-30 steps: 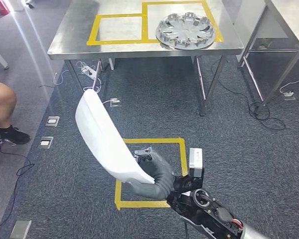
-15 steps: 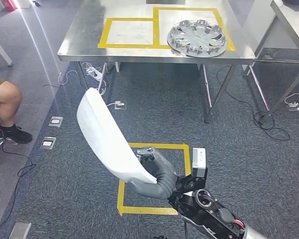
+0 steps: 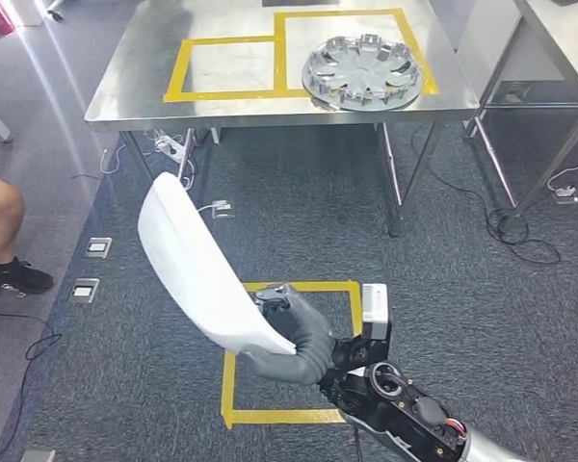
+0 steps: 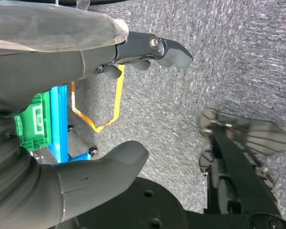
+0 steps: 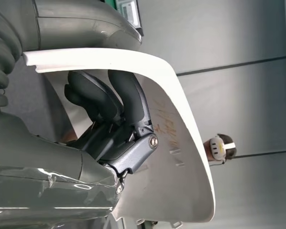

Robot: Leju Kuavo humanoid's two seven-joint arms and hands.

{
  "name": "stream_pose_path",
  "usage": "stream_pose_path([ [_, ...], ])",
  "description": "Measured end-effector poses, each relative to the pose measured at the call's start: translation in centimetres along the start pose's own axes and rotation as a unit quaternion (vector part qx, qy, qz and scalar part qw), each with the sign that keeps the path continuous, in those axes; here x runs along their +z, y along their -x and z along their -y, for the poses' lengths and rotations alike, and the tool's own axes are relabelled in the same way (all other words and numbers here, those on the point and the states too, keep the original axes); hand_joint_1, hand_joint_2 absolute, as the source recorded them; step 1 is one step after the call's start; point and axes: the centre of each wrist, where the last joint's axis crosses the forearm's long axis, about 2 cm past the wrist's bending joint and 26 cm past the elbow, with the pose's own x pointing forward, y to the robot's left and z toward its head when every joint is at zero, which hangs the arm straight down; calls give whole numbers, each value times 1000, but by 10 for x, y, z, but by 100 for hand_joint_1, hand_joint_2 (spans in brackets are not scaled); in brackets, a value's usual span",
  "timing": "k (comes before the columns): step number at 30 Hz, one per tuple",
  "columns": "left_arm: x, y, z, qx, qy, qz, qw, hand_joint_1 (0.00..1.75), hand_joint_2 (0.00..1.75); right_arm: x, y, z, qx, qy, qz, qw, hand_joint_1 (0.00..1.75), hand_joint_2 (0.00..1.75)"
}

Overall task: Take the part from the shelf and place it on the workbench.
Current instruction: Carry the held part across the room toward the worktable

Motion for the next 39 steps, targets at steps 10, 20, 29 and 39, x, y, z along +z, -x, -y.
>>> stream_pose_path([
  [10,0,0,-2,0,-2,0,1000,0,175,0,0,0,-2,-2,3,1000,175,175],
  [20,0,0,-1,1,-3,-1,1000,0,175,4,4,0,-4,0,-4,1000,175,175],
  [29,0,0,1,-2,-3,1,1000,0,175,3,4,2,-1,0,-3,1000,175,175],
  [39,0,-1,1,-3,-3,3,1000,0,175,2,4,3,4,4,-2,1000,175,175],
])
